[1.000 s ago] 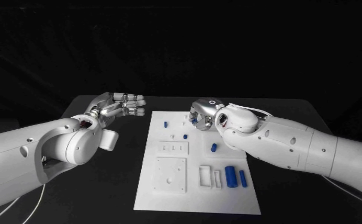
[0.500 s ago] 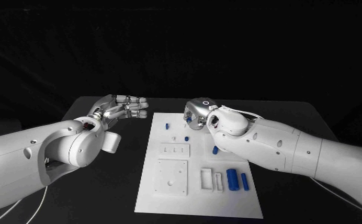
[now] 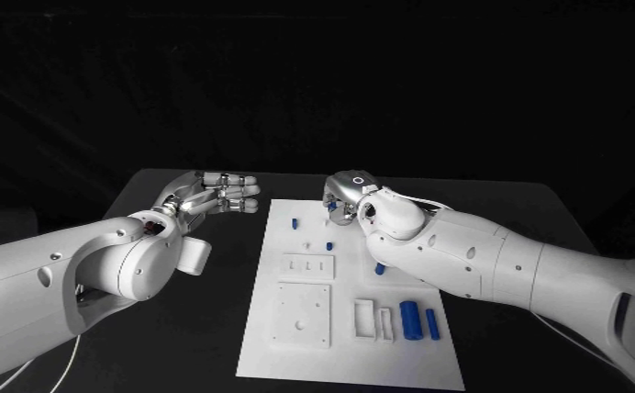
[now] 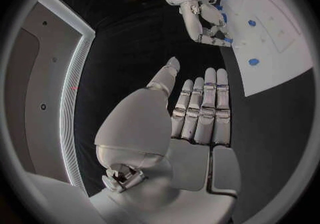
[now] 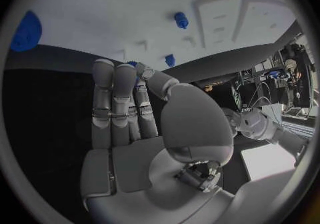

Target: Assemble the parts on the task board

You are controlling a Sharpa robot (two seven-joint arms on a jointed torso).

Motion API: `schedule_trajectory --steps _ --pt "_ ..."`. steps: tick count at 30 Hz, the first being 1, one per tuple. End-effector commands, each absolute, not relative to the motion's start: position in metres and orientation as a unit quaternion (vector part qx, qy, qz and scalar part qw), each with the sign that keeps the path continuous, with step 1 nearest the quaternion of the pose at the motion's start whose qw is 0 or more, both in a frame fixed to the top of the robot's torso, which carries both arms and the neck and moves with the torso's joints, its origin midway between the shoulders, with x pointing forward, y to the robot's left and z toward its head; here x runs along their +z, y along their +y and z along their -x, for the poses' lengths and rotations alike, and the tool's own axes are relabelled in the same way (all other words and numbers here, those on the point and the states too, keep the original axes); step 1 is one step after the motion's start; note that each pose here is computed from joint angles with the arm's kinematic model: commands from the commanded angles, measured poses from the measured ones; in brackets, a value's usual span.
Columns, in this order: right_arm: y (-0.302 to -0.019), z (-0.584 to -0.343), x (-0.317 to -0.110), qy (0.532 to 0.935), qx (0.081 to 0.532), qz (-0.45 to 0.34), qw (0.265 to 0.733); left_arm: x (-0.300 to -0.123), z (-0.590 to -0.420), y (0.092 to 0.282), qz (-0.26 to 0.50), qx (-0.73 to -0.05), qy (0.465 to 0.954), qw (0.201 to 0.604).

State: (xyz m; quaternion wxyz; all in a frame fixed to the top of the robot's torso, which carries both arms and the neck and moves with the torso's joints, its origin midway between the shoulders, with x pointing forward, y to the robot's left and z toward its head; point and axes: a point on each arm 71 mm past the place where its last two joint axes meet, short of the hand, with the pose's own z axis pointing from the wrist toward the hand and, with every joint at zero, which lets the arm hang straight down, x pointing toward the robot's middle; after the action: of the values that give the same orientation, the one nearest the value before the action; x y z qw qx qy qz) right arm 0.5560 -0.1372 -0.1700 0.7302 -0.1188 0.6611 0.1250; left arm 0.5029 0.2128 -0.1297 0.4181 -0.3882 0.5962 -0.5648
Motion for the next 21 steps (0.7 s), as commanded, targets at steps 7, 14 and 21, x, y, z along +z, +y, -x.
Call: schedule_trajectory --steps 7,14,21 --pt "-0.138 -0.5599 -0.1676 0.64 0.105 0.122 0.752 -0.1278 -0.5025 0.2074 0.38 -0.575 0.595 0.413" --pt "-0.1389 -0.5627 -0.1684 0.638 0.099 0.121 0.754 -0.1274 -0.5018 0.2061 0.379 -0.576 0.596 0.412" --pt "-0.1406 -0.5647 -0.1692 0.638 0.094 0.119 0.755 -0.1271 -0.5013 0.2058 0.378 -0.577 0.596 0.412"
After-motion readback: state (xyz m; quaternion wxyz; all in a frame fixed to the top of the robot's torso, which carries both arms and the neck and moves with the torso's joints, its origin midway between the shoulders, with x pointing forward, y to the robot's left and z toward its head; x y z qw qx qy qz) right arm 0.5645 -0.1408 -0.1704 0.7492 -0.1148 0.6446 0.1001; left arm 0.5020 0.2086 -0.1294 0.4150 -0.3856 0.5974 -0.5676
